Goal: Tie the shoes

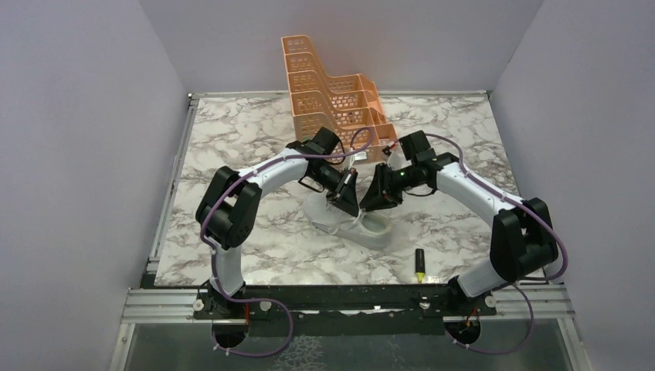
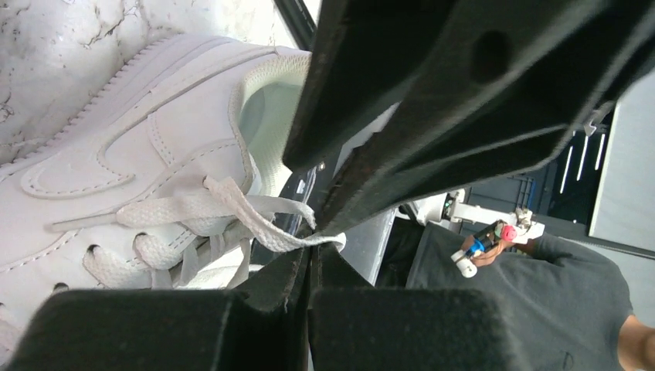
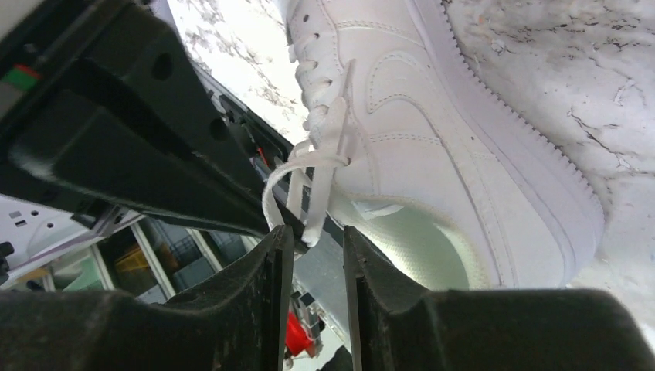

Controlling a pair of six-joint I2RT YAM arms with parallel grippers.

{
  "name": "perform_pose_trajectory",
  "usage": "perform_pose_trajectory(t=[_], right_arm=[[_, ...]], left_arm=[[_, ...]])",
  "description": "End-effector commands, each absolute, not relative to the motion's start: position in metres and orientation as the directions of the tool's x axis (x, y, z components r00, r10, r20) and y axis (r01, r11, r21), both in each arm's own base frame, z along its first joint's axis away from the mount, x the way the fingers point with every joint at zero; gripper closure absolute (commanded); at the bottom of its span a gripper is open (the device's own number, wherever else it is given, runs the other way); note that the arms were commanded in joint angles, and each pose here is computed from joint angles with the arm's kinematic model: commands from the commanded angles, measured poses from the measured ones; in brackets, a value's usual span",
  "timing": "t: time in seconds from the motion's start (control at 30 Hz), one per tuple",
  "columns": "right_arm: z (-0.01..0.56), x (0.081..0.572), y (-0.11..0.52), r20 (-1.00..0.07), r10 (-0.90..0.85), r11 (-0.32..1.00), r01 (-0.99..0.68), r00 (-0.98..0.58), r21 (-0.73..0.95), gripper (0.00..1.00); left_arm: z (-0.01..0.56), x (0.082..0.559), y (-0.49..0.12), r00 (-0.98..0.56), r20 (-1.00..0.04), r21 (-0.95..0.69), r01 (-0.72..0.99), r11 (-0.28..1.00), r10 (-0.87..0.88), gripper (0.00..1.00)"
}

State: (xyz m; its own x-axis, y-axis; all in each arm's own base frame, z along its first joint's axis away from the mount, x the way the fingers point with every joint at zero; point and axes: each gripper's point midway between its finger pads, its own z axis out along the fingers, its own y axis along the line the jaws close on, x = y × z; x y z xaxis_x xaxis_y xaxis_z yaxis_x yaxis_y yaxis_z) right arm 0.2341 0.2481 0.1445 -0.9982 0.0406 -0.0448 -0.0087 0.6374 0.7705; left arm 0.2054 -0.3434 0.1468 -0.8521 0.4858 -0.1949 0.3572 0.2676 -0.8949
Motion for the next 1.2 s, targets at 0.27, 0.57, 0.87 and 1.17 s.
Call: perform_pose_trajectory(t=[0.27,0.57,0.87,1.17], right_arm=[[0.135,0.229,0.265,0.043,0.02,0.536,0.048,-0.999,0.843,0.63],[0.139,0.229,0.271,0.051,0.009,0.505,0.049,-0.999,0.862,0.64],[0.138,0.222,0.274,0.067,-0.009,0.5,0.054,-0.998,0.864,0.9],[0.145,0.238,0.231,-0.067,0.03,0.768,-0.02,-0.997,0.64,0.99]], left_arm=[[0.16,0.208,-0.347,-0.84,-0.237,-0.906,0.373,0.202,0.489,1.0],[0.16,0.208,-0.347,-0.843,-0.23,-0.906,0.367,0.208,0.486,1.0],[0.161,0.213,-0.348,-0.847,-0.239,-0.895,0.382,0.232,0.474,0.99],[0.169,0.232,-0.315,-0.899,-0.297,-0.8,0.419,0.43,0.323,0.48]])
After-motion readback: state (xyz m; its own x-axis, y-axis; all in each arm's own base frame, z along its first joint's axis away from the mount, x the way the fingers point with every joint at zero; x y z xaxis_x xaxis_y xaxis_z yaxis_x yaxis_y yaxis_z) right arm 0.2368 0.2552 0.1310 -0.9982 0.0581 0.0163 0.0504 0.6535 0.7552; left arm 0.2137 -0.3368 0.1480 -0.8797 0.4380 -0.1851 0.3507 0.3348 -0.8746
